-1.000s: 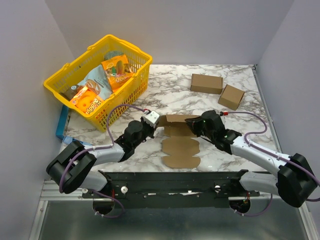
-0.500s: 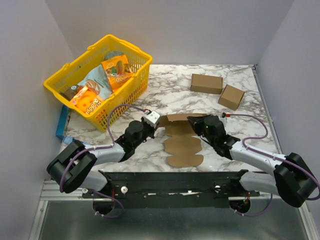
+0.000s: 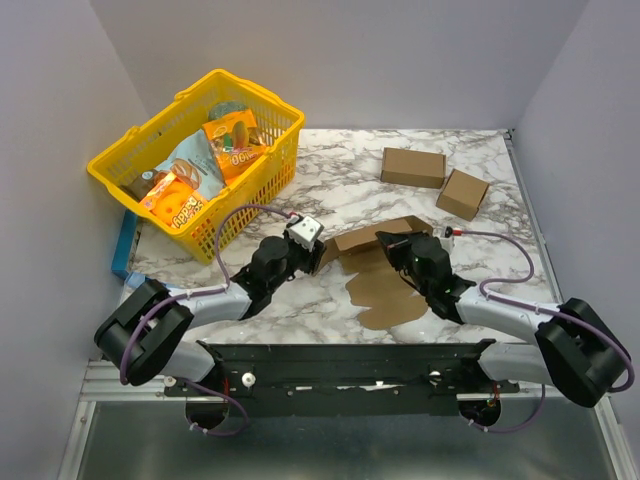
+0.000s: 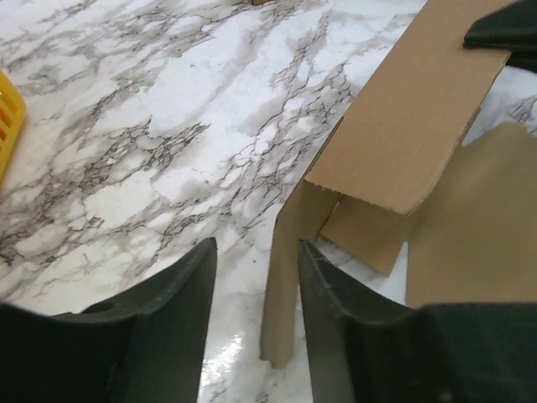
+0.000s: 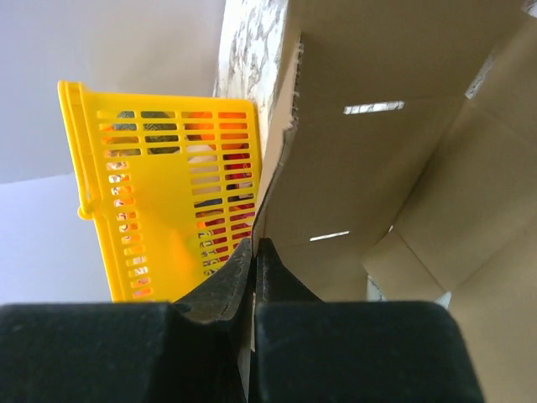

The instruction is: Fold the paper box

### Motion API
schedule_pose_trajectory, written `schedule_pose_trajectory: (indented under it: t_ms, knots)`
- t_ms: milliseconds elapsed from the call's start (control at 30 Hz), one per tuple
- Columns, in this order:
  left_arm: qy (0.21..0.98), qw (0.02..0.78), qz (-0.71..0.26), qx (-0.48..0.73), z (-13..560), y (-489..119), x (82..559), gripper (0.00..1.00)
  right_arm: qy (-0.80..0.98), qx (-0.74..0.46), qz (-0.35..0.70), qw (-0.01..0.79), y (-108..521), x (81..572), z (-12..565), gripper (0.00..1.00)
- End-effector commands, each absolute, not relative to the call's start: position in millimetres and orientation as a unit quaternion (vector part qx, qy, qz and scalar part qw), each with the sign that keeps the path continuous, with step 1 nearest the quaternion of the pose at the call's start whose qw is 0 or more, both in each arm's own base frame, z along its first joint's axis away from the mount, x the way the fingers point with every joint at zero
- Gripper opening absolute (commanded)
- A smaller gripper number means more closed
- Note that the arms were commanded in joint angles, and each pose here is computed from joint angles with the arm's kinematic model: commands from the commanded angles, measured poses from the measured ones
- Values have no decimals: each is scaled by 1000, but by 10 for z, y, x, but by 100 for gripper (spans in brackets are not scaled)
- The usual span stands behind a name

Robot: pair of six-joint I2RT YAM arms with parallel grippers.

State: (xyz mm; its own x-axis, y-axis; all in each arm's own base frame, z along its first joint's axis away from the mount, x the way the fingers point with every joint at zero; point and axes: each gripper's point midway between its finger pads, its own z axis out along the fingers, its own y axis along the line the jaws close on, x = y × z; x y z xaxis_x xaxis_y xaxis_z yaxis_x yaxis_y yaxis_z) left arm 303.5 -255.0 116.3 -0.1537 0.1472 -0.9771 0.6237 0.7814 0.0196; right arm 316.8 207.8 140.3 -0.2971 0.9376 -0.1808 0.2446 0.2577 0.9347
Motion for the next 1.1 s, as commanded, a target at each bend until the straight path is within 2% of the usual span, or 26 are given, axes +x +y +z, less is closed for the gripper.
schedule_pose_trajectory:
  t_ms: [0,100,200,433,533,600,733,1067]
  knots:
    - [730,597,-213,254,1329,-2607,3093,73,666,433,422,437,1970,3214,1361,10]
    - [732,596,-215,248,1404,-2589,3082,87,662,429,426,442,1974,3225,1377,9]
    - [735,600,-223,225,1546,-2539,3050,90,662,427,427,445,1963,3216,1350,9]
    - [748,596,-266,121,1912,-2437,2975,90,662,424,423,451,1911,3171,1276,8]
    - [759,567,-305,92,1973,-2548,2928,86,666,419,419,453,1906,3160,1256,9]
    - [776,521,-346,81,1945,-2733,2877,83,667,419,416,453,1887,3150,1238,9]
    - [798,449,-398,57,1828,-2982,2803,83,670,419,413,454,1868,3124,1207,9]
    - [803,387,-451,52,1744,-3317,2706,82,674,419,411,448,1860,3091,1157,9]
